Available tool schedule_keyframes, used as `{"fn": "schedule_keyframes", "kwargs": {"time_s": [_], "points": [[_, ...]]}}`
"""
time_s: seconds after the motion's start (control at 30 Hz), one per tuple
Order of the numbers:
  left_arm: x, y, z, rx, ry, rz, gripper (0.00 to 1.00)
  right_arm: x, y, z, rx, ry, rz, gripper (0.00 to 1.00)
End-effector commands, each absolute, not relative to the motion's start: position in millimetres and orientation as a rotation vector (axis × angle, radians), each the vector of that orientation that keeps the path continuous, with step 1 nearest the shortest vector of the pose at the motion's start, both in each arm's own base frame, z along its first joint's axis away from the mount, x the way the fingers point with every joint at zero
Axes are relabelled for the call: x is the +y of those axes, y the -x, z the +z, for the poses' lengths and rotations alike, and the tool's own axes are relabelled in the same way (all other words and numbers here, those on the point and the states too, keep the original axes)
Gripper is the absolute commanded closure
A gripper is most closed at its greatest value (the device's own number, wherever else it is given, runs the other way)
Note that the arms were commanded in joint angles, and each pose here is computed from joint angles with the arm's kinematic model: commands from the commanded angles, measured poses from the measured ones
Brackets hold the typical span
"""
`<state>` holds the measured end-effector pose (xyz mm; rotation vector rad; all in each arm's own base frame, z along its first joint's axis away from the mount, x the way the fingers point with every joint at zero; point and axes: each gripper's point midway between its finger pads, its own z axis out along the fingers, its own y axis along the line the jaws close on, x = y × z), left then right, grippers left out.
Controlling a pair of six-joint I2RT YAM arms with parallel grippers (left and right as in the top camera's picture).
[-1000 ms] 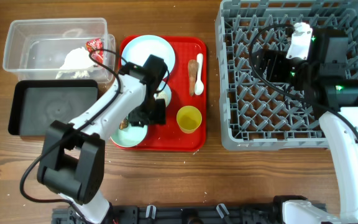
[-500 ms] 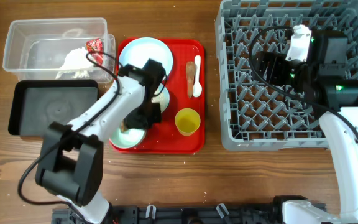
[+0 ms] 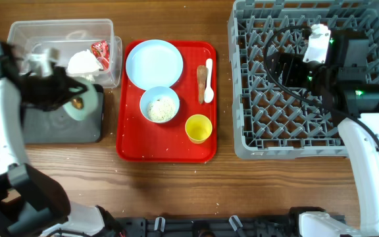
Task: Sort waste into correct bins and load items into the dishwasher rack
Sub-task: 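Tip the teal bowl over the black tray to dump the brown scrap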
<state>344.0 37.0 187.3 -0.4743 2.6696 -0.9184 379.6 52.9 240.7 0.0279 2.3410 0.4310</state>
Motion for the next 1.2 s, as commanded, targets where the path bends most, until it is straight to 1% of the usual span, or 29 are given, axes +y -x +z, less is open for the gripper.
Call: {"fn": "schedule_keyframes", "kwargs": {"time_s": [0.0, 0.13, 0.3, 0.43, 0.53, 0.57, 0.63, 0.73, 0.8, 0.87, 0.97, 1.07, 1.1, 1.17], "points": [[69, -347, 201, 2.418, 0.427, -1.187, 0.96, 56, -384, 247, 2.326, -0.018, 0.445, 0.00], [114, -355, 184, 2.167, 0.669, -1.461, 0.96, 56, -384, 247, 2.327, -0.019, 0.445, 0.00], [132, -355, 164, 1.977, 0.951, -1.728, 0.96, 56, -381, 245, 2.340, -0.021, 0.445, 0.00], [134, -357, 174, 1.891, 0.987, -1.790, 0.96, 56, -381, 244, 2.341, -0.022, 0.445, 0.00], [139, -363, 197, 1.714, 1.045, -1.907, 0.96, 56, -381, 244, 2.343, -0.022, 0.445, 0.00], [142, -366, 199, 1.691, 1.020, -1.904, 0.96, 56, -381, 244, 2.345, -0.022, 0.445, 0.00], [146, -368, 191, 1.739, 0.950, -1.837, 0.96, 56, -380, 243, 2.347, -0.021, 0.445, 0.00], [144, -366, 186, 1.788, 0.994, -1.831, 0.96, 56, -381, 244, 2.345, -0.021, 0.445, 0.00], [127, -358, 194, 1.912, 0.921, -1.754, 0.96, 56, -381, 244, 2.345, -0.020, 0.444, 0.00], [93, -343, 213, 2.106, 0.741, -1.615, 0.96, 56, -381, 244, 2.345, -0.020, 0.444, 0.00], [31, -321, 223, 2.495, 0.431, -1.259, 0.96, 56, -382, 245, 2.339, -0.019, 0.444, 0.00], [11, -315, 192, 2.835, 0.518, -0.727, 0.96, 56, -383, 246, 2.333, -0.019, 0.444, 0.00], [-6, -313, 185, 2.908, 0.477, -0.613, 0.96, 56, -383, 246, 2.332, -0.019, 0.444, 0.00], [-57, -303, 165, 3.047, 0.288, -0.402, 0.96, 56, -383, 246, 2.332, -0.019, 0.444, 0.00]]}}
